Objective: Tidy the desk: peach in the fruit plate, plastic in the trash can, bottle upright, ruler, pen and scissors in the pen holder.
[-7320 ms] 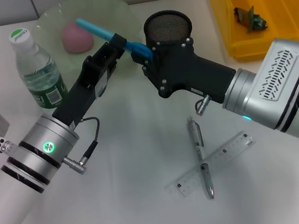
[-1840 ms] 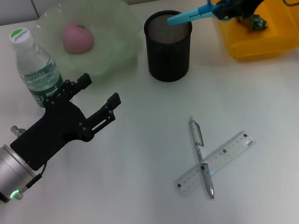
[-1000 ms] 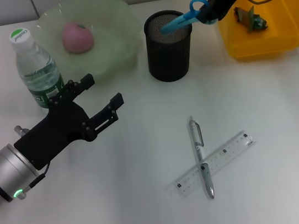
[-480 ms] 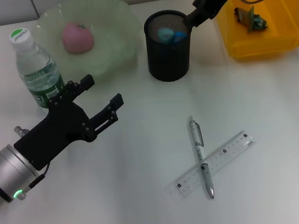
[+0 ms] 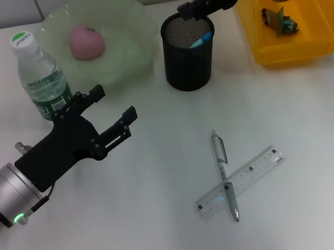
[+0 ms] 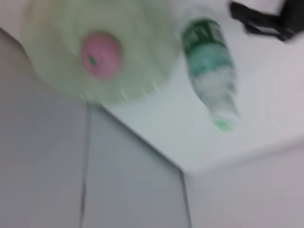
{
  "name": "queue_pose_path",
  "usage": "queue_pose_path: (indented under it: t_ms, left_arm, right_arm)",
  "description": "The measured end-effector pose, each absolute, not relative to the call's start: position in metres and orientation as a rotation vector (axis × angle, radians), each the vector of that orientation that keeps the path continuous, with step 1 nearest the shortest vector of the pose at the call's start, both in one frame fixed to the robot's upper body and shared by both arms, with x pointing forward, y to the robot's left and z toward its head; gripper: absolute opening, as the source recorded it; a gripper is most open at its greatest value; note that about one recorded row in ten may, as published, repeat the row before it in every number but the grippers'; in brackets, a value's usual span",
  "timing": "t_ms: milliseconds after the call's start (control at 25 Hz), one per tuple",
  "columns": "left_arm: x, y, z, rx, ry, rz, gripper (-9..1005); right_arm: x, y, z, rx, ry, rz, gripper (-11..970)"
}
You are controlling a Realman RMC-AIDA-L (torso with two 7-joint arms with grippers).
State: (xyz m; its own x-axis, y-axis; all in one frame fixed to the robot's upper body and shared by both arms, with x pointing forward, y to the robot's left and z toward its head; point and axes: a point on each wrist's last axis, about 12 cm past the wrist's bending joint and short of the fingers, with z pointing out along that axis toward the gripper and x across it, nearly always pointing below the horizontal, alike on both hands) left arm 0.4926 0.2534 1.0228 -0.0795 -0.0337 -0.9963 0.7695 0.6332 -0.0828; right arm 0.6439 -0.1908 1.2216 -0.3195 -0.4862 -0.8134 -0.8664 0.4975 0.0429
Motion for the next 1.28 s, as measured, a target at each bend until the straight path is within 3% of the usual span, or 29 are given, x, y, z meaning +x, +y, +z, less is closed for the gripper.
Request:
queue_pose_path:
  t_ms: [80,360,600,1000,1280]
  left_arm:
    - [0.492,0.254,1.023,0.648,1.518,-0.752,800]
    - [0.490,0.253,1.023,0.671,1.518,-0.780,800]
    - [0.491,0.256,1.026,0.724,1.541,-0.833,800]
    - [0.483,0.262,1.039,1.012,1.571,-1.022,800]
    - [0.477,0.267,1.045,1.139,1.547,-1.072,800]
  right_arm:
    - [0.637,-0.202,1.219,-1.097,1.907,0.705,711]
    - [0.611,-0.240,1.196,-1.118,1.694,1.001,711]
    - [0.592,-0.253,1.172,-1.244,1.638,1.077,711]
    - [0.580,-0.250,1.167,-1.494,1.710,1.108,712]
    - [0.581,-0.226,1.172,-1.695,1.800,1.111,712]
